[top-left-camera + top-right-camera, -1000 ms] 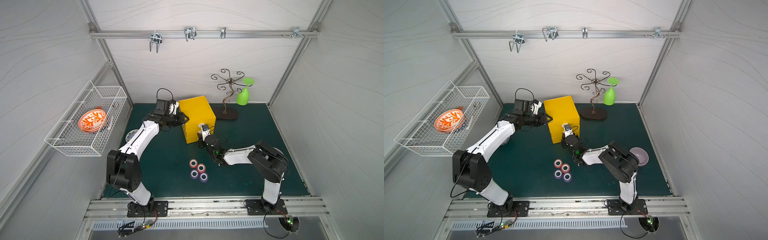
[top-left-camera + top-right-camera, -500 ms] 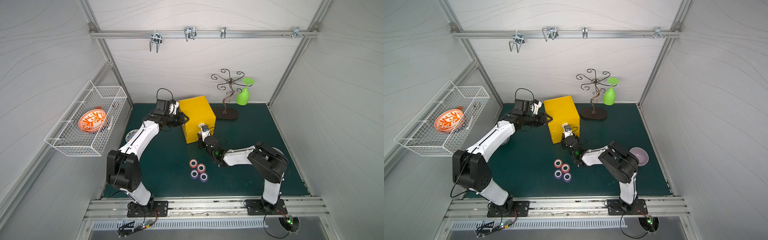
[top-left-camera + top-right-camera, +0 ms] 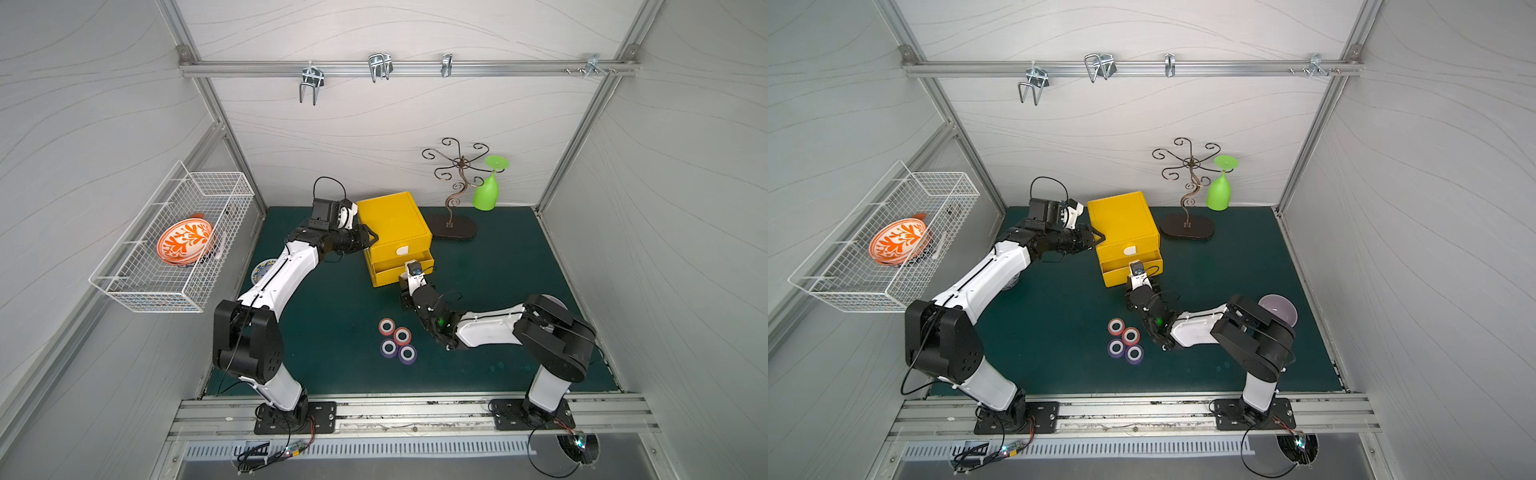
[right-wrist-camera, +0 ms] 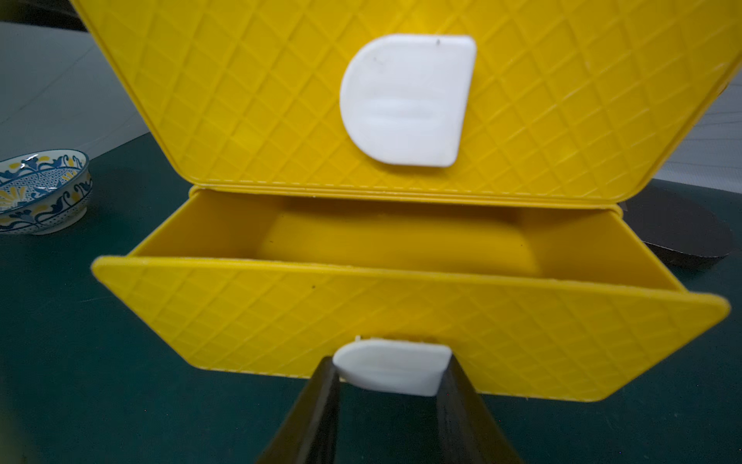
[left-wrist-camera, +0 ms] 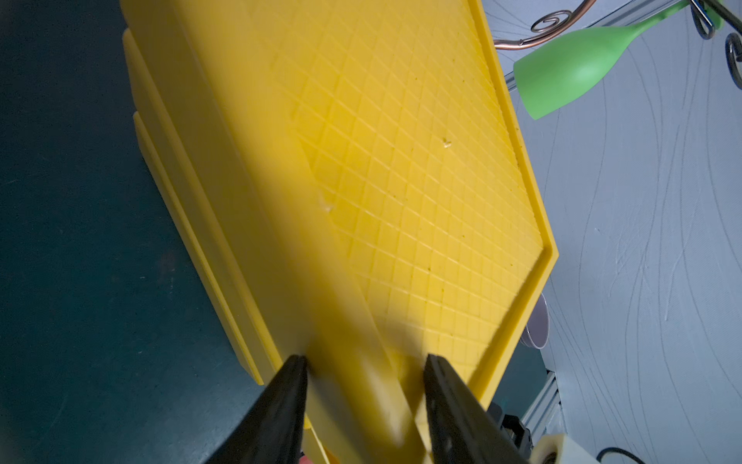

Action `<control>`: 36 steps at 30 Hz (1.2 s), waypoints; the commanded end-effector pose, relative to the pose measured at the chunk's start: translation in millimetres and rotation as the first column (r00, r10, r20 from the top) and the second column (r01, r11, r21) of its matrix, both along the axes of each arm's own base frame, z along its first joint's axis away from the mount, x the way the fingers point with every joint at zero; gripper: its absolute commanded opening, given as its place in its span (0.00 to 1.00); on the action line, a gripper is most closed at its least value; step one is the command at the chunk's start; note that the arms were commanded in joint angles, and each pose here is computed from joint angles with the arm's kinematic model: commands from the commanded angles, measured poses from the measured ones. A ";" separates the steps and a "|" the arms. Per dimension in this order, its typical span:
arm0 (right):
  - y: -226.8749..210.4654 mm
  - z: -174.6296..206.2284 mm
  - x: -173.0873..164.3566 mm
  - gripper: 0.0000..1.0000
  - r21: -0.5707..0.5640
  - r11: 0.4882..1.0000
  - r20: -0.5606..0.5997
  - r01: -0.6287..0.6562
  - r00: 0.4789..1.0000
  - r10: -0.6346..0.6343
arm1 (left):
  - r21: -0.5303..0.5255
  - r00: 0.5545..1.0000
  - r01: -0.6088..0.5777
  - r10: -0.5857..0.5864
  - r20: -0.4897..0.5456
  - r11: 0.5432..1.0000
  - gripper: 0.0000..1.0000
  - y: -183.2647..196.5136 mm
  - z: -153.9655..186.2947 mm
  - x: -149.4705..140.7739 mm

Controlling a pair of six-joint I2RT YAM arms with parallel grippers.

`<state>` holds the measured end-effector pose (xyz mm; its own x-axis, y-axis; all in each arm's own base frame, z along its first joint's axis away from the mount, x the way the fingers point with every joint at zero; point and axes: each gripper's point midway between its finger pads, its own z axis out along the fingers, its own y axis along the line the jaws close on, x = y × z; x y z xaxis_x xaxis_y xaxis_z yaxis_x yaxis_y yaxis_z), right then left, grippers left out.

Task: Place the transparent tape into the drawer according to color
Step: Open the drawer in the storage box.

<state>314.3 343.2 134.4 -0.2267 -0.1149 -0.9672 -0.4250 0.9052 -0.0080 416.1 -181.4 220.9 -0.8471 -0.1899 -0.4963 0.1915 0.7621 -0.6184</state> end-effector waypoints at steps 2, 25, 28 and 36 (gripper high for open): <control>-6.0 10.0 -10.7 0.07 0.025 0.999 0.010 0.024 1.000 -0.025 | 0.013 0.999 0.020 -0.019 -0.043 1.000 0.51 0.0 -14.0 -6.4; -13.9 5.4 -35.7 0.68 -0.008 1.000 -0.044 0.009 0.999 -0.010 | 0.010 0.999 0.015 -0.015 -0.030 1.000 0.65 1.0 -8.3 -9.1; -14.4 8.0 -43.7 0.76 -0.016 1.000 -0.068 -0.011 0.998 0.010 | 0.008 1.000 0.009 -0.009 -0.019 1.000 0.72 2.0 -3.5 -10.3; -26.8 14.4 -71.1 0.96 -0.019 0.997 -0.187 -0.069 0.980 0.064 | -0.024 1.000 0.002 -0.002 0.015 1.000 0.82 2.9 16.3 -17.6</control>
<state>257.5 324.4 158.2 -0.3233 -0.1240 -0.9381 -0.4629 0.8854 0.0425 405.0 -178.0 217.3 -0.8584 -0.1950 -0.4745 0.1698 0.7648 -0.6215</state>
